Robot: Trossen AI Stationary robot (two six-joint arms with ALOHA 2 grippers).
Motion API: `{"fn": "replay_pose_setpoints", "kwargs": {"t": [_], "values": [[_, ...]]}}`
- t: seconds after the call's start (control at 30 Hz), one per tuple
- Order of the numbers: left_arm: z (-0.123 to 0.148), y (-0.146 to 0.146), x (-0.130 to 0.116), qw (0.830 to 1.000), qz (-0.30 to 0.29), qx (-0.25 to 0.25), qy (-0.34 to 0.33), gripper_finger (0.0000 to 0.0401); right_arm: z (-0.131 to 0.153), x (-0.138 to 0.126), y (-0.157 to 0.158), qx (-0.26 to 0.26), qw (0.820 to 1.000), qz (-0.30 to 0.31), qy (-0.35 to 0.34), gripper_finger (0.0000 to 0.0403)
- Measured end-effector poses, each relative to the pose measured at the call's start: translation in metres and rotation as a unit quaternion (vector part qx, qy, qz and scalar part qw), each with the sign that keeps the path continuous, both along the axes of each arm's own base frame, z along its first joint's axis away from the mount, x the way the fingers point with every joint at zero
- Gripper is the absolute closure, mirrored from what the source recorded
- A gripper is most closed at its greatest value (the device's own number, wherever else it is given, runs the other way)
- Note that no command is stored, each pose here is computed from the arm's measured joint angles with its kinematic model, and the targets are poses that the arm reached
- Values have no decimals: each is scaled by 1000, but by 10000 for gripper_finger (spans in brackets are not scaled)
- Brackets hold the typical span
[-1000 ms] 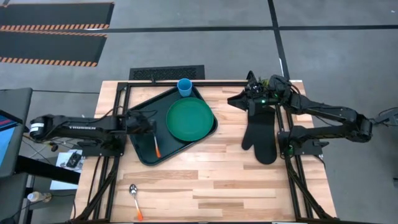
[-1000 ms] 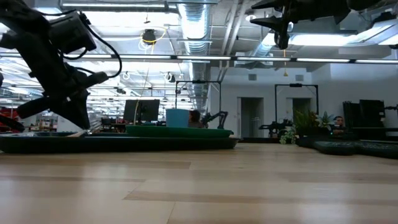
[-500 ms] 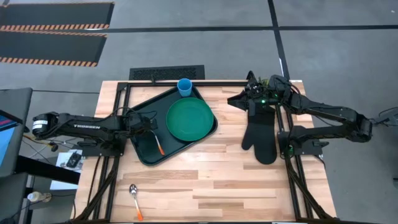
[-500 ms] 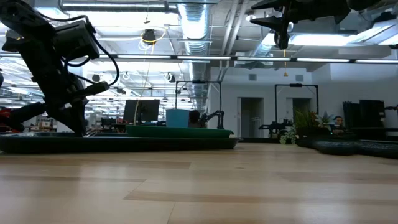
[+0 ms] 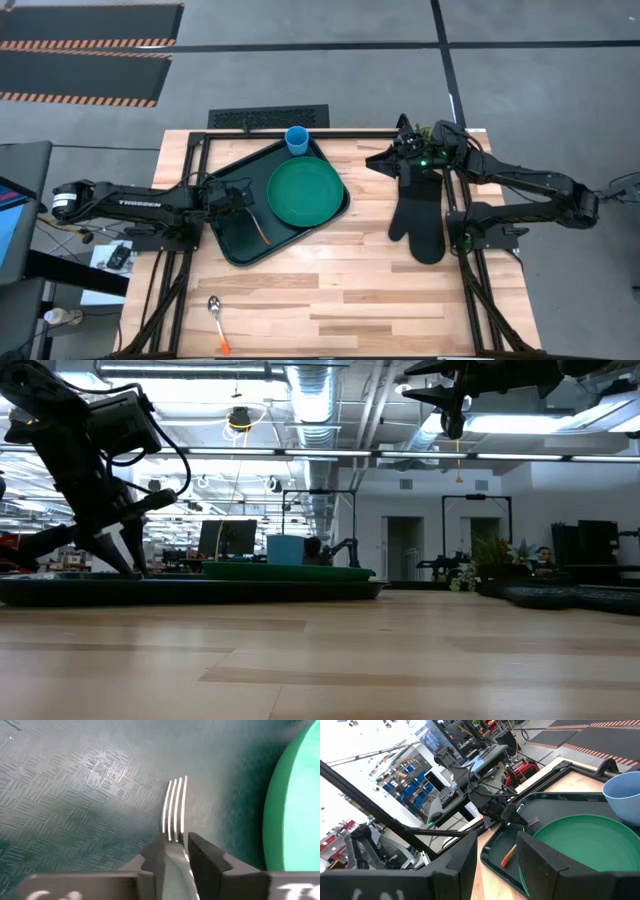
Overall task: Pick and place plate/cup/fork/spoon on tray
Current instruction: Put the orange fork on the black serving tray to the left of the green plate
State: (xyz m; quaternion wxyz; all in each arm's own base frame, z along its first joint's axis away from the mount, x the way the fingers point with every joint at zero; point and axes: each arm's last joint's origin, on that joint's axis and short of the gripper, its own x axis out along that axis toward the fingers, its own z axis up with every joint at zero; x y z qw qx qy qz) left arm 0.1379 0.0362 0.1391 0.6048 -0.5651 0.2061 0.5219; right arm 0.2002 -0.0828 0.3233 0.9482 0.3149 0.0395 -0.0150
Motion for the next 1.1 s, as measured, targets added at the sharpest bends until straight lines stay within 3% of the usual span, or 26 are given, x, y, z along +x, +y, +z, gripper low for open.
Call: {"fn": "replay_pose_setpoints", "kwargs": {"t": [0.23, 0.4, 0.57, 0.8, 1.1], "values": [[-1, -1, -3, 1000, -5, -4, 17, 279, 0, 0, 0, 0, 1000, 0, 0, 239], [-2, -1, -4, 1000, -1, -6, 24, 270, -1, 0, 0, 1, 1000, 0, 3, 241], [-1, 0, -2, 1000, 3, -3, 12, 299, -2, 0, 0, 6, 1000, 0, 11, 243], [-1, 0, -3, 1000, 9, -5, 11, 392, -2, 0, 0, 6, 1000, 0, 11, 242], [0, 2, -3, 999, 41, 28, 8, 401, -4, 0, 0, 5, 1000, 0, 18, 248]]}}
